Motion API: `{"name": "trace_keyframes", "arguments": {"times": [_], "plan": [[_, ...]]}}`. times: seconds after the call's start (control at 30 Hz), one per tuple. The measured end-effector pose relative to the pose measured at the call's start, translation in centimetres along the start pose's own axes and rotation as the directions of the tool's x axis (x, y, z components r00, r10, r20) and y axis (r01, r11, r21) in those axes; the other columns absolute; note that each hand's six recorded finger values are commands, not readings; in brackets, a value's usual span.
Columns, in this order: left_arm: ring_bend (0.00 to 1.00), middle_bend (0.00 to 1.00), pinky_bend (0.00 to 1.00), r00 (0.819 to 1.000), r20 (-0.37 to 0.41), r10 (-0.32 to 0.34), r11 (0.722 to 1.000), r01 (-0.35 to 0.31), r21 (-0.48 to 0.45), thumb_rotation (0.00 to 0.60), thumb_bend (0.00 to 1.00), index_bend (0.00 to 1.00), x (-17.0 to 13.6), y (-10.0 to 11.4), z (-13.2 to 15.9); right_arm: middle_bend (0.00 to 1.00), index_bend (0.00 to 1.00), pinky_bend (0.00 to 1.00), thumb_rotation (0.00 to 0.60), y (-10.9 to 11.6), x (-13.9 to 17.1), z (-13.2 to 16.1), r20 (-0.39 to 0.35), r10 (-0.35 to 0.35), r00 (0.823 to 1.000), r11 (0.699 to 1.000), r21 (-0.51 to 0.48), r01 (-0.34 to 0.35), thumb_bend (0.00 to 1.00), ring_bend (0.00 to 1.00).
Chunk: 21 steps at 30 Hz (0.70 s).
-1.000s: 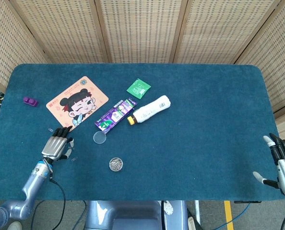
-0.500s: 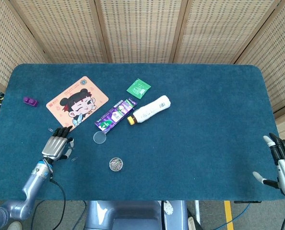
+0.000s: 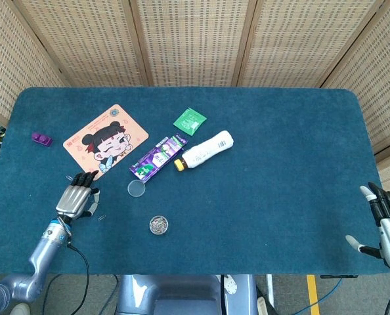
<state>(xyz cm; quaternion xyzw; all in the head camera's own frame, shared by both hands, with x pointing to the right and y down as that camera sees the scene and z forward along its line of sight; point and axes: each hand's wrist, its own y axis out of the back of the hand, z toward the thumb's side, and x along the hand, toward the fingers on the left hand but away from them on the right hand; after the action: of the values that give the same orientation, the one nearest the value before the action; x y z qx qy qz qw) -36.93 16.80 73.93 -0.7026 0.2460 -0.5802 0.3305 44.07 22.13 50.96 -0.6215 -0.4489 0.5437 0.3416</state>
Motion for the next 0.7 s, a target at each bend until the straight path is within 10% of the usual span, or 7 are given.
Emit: {"name": "trace_keyframes", "arguments": {"times": [0.4,0.7], "plan": [[0.0,0.0,0.0,0.981,0.163,0.11,0.993,-0.102,-0.056,0.6,0.44,0.86,-2.2,4.3,4.6,0.0,0.0,0.0,0.6,0.1,0.0,0.0,-0.001,-0.001,1.0,1.0,-0.007,0.001,0.0,0.0],[0.0,0.0,0.0,0.902,0.425,0.081,0.995,-0.1,0.022,0.6,0.45,0.86,-4.3,5.6,11.9,0.0,0.0,0.0,0.6,0.1,0.0,0.0,0.001,0.001,1.0,1.0,-0.006,-0.001,0.0,0.0]]}}
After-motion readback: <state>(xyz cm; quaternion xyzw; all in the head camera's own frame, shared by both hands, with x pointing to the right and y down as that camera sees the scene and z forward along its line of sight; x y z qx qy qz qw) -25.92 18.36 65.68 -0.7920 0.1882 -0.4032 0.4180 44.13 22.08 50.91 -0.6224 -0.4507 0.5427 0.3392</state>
